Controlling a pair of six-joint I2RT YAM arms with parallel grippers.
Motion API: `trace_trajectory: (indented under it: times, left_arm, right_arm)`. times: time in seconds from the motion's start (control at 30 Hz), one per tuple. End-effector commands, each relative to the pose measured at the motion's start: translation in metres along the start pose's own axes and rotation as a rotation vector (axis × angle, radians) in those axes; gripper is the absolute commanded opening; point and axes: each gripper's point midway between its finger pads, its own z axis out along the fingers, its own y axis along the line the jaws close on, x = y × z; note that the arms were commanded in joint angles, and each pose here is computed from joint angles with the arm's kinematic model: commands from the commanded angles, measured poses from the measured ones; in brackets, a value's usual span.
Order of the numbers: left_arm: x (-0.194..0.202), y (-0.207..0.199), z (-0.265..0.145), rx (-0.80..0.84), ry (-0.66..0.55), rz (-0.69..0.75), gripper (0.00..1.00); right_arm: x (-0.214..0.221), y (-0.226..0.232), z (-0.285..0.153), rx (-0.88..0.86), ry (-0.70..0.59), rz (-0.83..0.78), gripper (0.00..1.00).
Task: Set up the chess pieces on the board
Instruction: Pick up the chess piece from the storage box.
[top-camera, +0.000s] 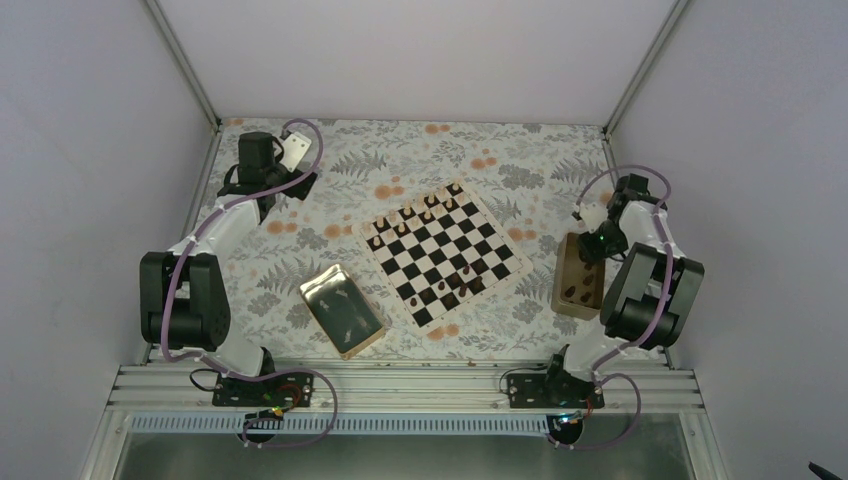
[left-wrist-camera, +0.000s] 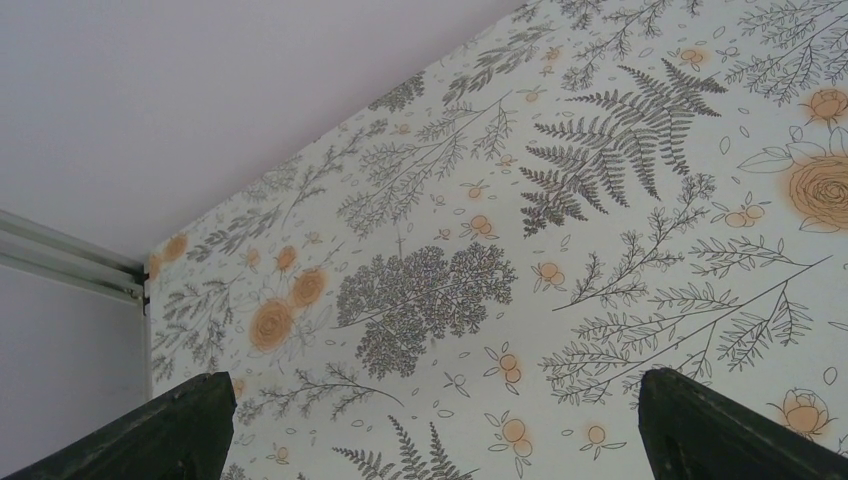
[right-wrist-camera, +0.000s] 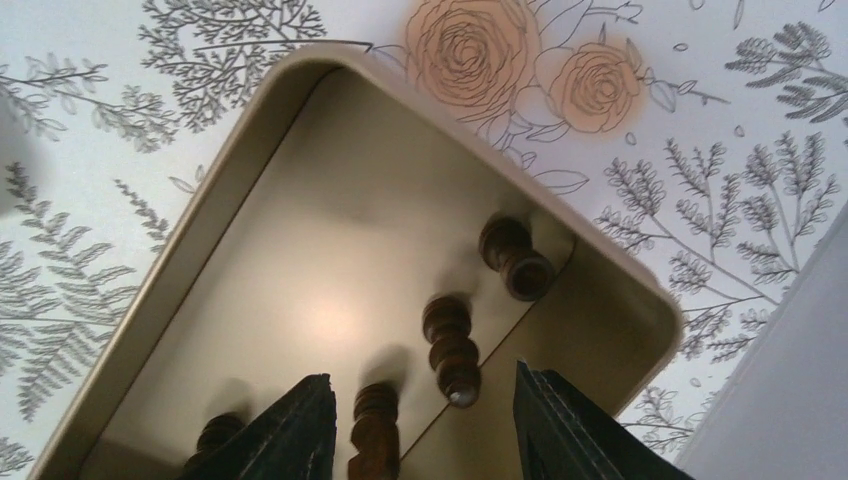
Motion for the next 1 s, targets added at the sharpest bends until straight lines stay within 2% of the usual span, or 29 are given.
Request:
trace_trajectory:
  times: [0.0,0.3,0.63,0.97]
  left_arm:
    - [0.003,-0.002,0.003,0.012,-0.003,-0.009,1.0]
    - [0.005,0.0,0.004,0.014,0.005,-0.01,1.0]
    - [0.003,0.0,0.003,0.023,0.004,-0.014,1.0]
    - [0.004,0.0,0.002,0.02,0.008,-0.01,1.0]
  right_arm:
    - [-0.006,-0.012,0.0,0.051,0.036,-0.052,0.48]
    - [0.006,-0.006,0.018,0.033,0.132,-0.054,0.46]
    - [0.011,-0.005,0.032,0.041,0.165,-0.065,0.45]
    - [0.017,0.002,0.034,0.032,0.204,-0.064,0.33]
